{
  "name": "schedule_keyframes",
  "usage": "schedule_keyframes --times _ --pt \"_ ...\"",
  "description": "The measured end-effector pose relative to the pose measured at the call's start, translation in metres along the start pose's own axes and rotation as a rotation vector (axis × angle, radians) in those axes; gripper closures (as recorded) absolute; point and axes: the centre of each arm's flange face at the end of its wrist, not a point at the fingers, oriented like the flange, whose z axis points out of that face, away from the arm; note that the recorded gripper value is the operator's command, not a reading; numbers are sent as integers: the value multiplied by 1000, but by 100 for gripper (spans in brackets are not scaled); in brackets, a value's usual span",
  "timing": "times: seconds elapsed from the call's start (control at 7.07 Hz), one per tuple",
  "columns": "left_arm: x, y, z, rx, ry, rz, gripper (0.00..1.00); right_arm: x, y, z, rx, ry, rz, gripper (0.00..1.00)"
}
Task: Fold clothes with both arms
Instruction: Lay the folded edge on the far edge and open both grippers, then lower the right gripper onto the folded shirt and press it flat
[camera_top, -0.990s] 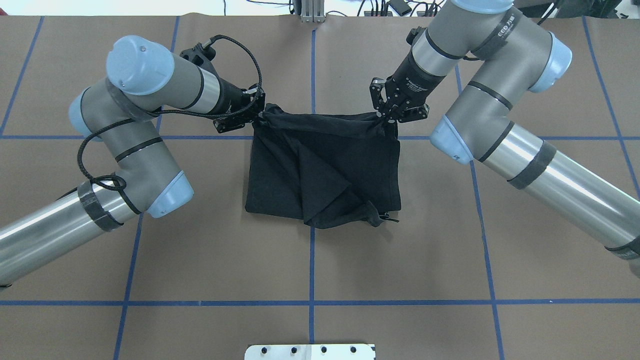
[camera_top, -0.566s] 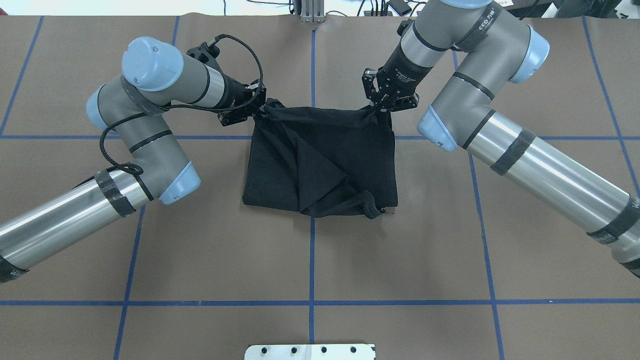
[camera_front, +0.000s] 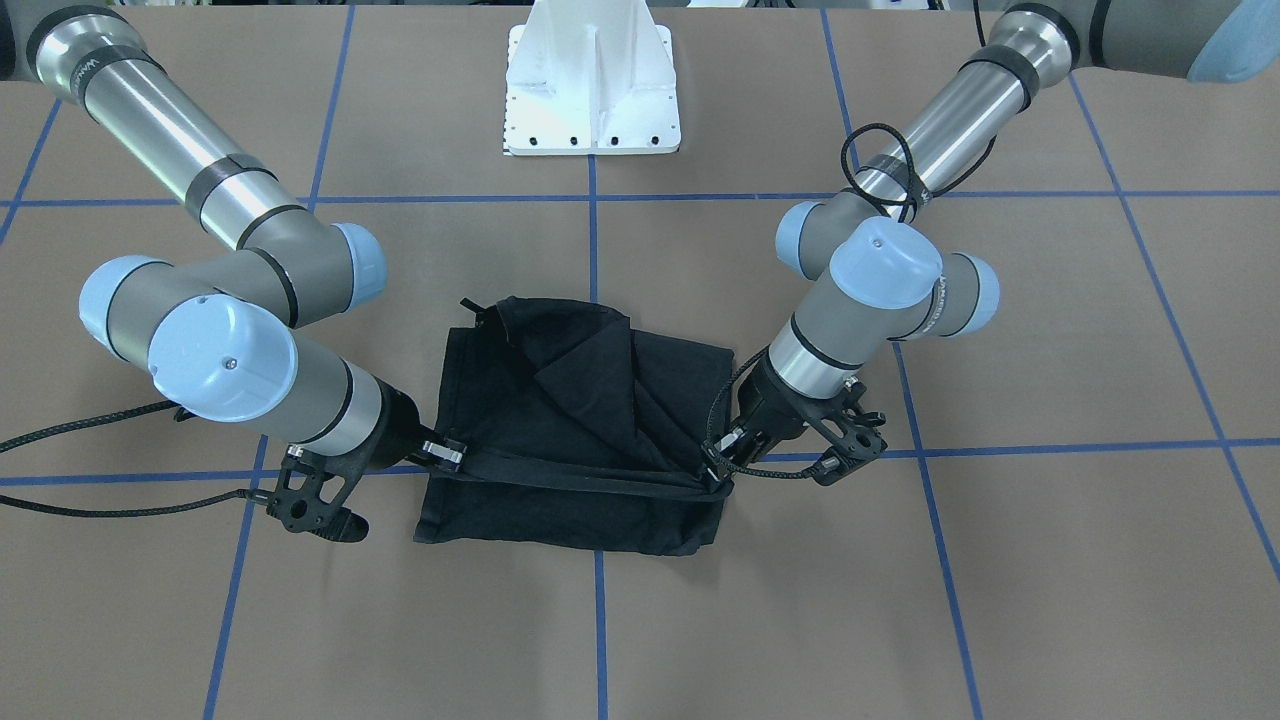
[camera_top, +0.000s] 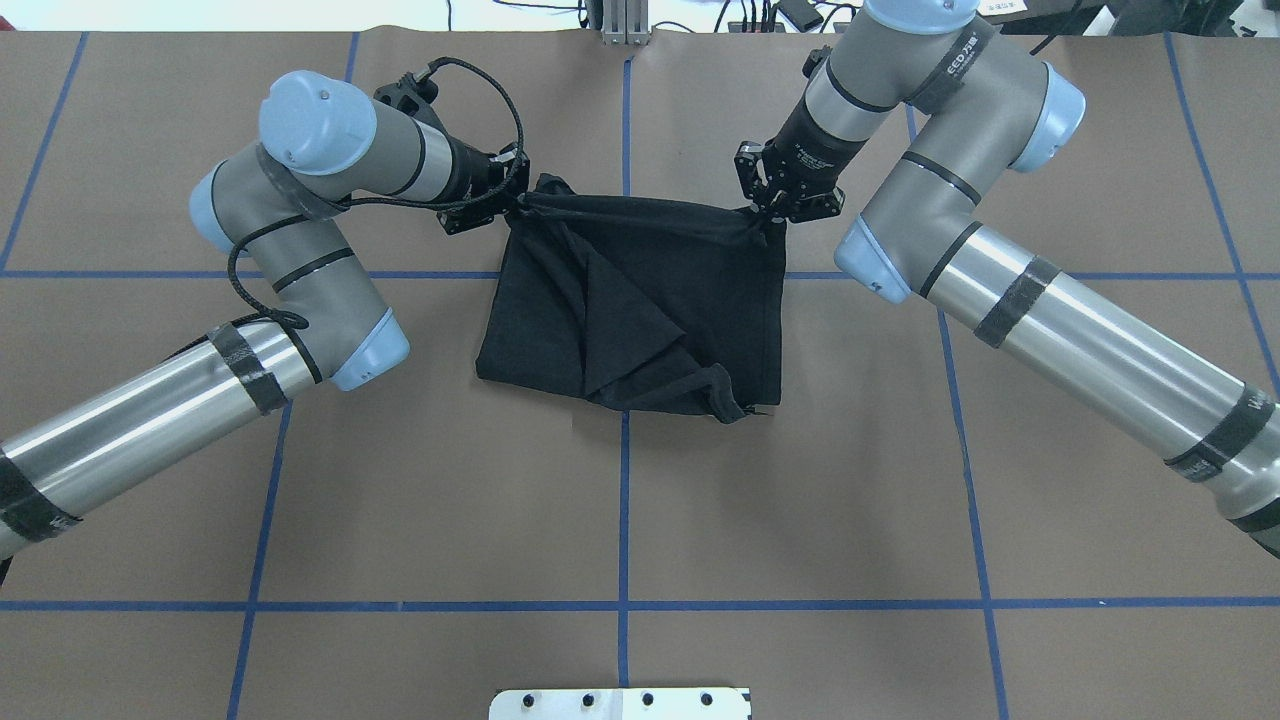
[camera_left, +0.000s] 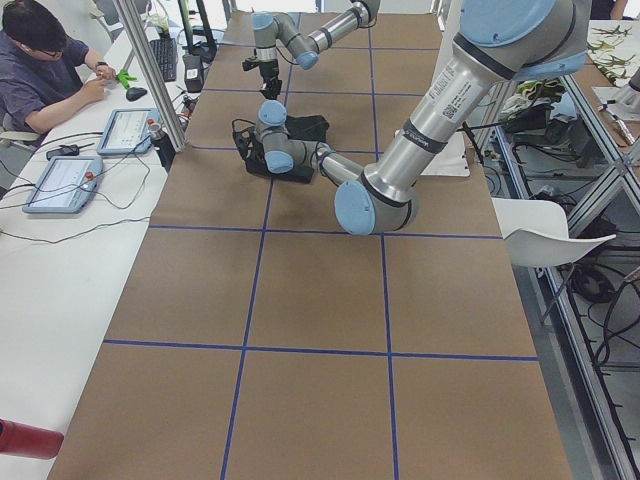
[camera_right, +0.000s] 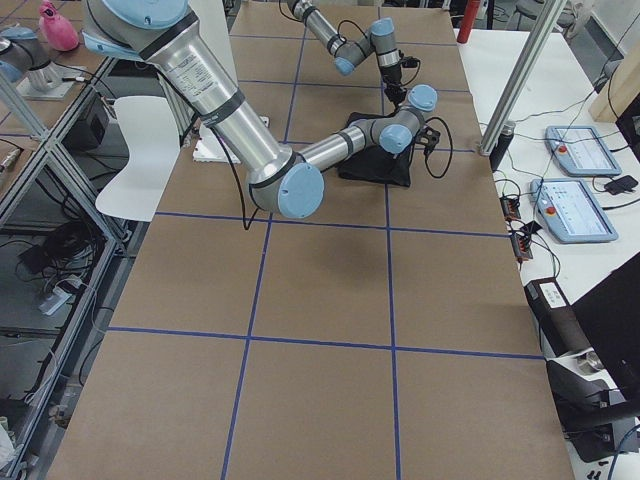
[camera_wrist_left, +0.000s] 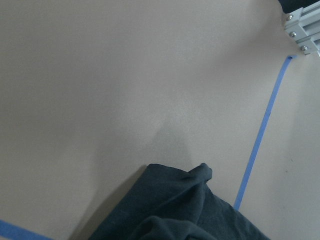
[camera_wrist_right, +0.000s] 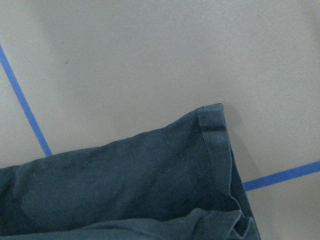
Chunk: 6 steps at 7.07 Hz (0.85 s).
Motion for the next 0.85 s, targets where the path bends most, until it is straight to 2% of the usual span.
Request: schedule_keyframes --times 0.14,0.42,0.57,0.85 --pt "7 0 1 0 10 2 1 0 -1 1 0 2 1 75" --pt "28 -3 -7 7 36 0 0 2 -4 -2 5 1 6 18" --pt "36 -14 -16 20 48 -7 0 4 -11 -9 15 -2 15 1" --pt "43 -32 -29 41 54 -12 0 0 -17 -23 25 -18 16 0"
